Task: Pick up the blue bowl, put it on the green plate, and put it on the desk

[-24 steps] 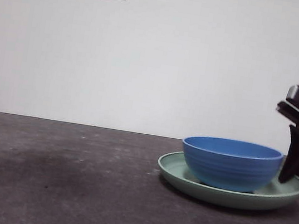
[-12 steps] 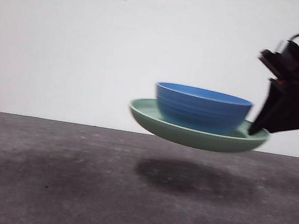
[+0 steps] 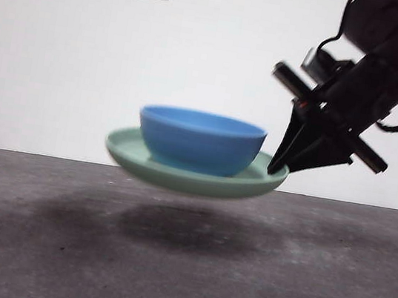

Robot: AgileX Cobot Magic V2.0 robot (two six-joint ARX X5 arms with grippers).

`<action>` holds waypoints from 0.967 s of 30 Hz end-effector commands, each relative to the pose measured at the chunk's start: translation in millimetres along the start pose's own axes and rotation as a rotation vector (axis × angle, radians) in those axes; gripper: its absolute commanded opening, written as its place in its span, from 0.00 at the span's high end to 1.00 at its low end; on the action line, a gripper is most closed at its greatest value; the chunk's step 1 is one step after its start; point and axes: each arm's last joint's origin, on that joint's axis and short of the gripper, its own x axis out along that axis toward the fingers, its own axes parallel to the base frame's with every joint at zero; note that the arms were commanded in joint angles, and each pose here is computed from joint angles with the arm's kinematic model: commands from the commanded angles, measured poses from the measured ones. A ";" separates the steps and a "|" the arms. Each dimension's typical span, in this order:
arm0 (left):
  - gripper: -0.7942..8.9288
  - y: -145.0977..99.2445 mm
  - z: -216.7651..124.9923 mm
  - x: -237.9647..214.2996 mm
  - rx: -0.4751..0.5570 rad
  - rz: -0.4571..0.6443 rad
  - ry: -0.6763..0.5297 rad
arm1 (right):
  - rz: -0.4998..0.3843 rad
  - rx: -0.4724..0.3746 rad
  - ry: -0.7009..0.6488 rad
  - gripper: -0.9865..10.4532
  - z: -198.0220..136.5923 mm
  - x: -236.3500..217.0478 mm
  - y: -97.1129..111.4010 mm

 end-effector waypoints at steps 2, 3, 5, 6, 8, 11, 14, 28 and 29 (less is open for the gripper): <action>0.69 -0.7 2.0 0.4 0.010 -0.008 -0.003 | 0.020 0.003 -0.001 0.91 12.3 16.0 8.5; 0.69 -0.7 2.0 0.4 0.009 -0.008 -0.003 | 0.020 0.009 0.008 0.91 13.9 21.2 8.8; 0.69 -0.7 2.0 0.4 0.009 -0.008 -0.003 | 0.020 0.012 0.024 0.91 16.5 31.1 9.7; 0.69 -0.7 2.0 0.4 0.009 -0.008 -0.003 | 0.019 0.012 0.033 0.91 17.4 36.8 9.9; 0.69 -0.7 2.0 0.4 0.009 -0.008 -0.003 | 0.015 0.014 0.053 0.91 18.4 47.4 9.1; 0.69 -0.7 1.9 0.4 0.009 -0.008 -0.002 | 0.005 0.022 0.079 0.91 17.5 60.4 5.5; 0.69 -0.7 1.3 0.4 0.006 -0.008 0.004 | -0.011 0.032 0.103 0.91 14.4 69.8 0.1; 0.69 -0.6 -0.2 0.4 -0.002 -0.007 0.018 | -0.048 0.038 0.131 0.87 10.1 74.3 -4.8; 0.69 -0.6 -0.2 0.4 -0.002 -0.007 0.018 | -0.048 0.039 0.133 0.83 10.0 74.3 -4.8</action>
